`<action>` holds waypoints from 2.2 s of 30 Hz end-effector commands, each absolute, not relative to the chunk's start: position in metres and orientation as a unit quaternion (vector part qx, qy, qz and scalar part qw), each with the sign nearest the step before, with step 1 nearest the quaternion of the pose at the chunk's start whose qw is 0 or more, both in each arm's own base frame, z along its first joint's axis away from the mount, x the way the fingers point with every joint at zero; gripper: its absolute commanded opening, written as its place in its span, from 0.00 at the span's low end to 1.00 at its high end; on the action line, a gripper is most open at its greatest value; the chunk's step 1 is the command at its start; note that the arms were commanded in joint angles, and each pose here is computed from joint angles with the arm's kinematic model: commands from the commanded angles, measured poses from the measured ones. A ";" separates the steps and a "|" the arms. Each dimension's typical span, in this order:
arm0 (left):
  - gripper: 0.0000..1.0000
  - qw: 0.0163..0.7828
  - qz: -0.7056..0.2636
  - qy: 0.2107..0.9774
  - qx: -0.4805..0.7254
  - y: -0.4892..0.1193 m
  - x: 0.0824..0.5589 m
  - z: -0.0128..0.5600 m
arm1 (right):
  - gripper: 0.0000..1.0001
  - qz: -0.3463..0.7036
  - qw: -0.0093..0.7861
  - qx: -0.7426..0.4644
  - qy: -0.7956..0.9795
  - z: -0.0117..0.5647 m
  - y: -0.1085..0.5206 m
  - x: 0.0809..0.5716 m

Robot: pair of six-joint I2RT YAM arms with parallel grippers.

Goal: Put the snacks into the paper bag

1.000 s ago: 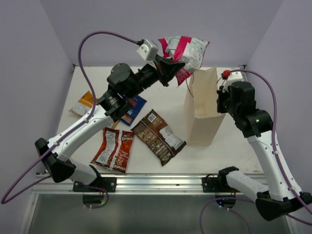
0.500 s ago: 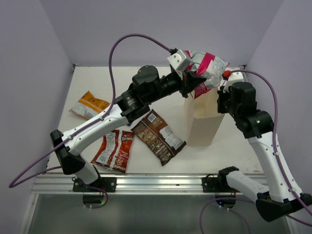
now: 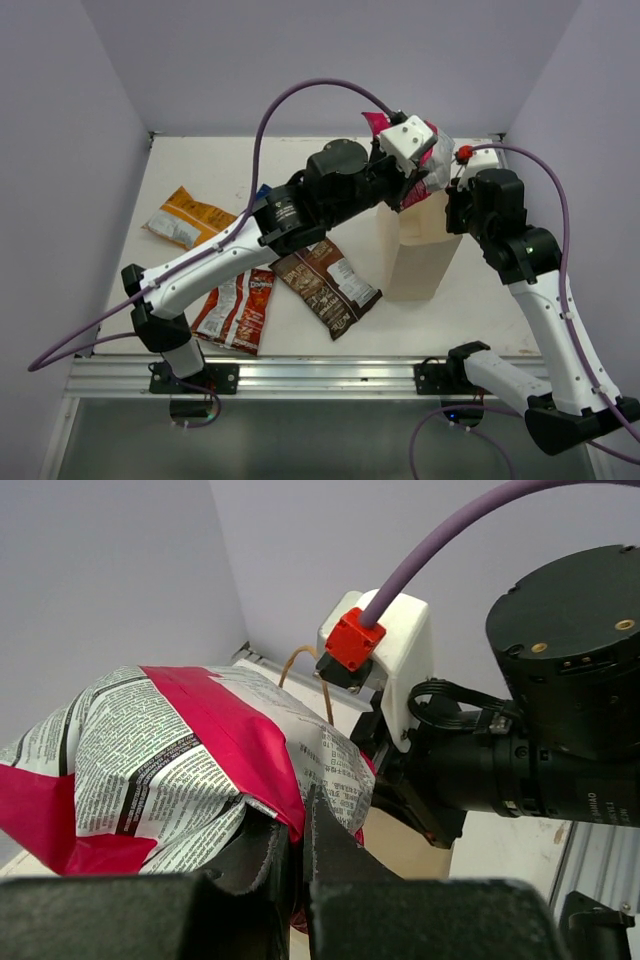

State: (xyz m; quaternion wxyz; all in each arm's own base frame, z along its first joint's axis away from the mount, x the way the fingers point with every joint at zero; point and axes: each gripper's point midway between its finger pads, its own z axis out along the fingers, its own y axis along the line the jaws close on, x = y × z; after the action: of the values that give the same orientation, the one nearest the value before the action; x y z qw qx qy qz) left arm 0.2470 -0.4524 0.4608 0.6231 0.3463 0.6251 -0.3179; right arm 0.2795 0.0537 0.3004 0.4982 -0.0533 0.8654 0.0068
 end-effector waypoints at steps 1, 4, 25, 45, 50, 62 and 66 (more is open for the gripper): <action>0.00 0.623 -0.256 0.651 0.350 -0.437 0.257 0.453 | 0.00 0.003 0.516 -0.053 0.855 0.311 0.051 0.277; 0.00 0.610 -0.238 0.665 0.359 -0.436 0.259 0.438 | 0.00 0.002 0.516 -0.052 0.855 0.311 0.051 0.277; 0.00 0.523 -0.307 0.635 0.478 -0.472 0.214 0.406 | 0.00 -0.004 0.510 -0.050 0.859 0.308 0.050 0.280; 0.28 0.532 -0.340 0.647 0.428 -0.506 0.227 0.410 | 0.00 -0.001 0.514 -0.051 0.856 0.309 0.050 0.278; 0.28 0.569 -0.327 0.642 0.396 -0.482 0.231 0.444 | 0.00 -0.002 0.513 -0.051 0.857 0.309 0.050 0.279; 0.64 0.681 -0.320 0.584 0.304 -0.415 0.229 0.507 | 0.00 0.001 0.512 -0.053 0.858 0.308 0.051 0.278; 0.72 0.774 -0.288 0.549 0.126 -0.298 0.231 0.538 | 0.00 -0.001 0.512 -0.051 0.858 0.309 0.050 0.278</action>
State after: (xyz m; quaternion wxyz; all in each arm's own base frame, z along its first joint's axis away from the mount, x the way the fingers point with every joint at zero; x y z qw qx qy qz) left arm 0.2288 -0.3968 0.4249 0.6345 0.3365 0.6403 -0.2723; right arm 0.2778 0.0494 0.3026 0.5020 -0.0474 0.8636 -0.0027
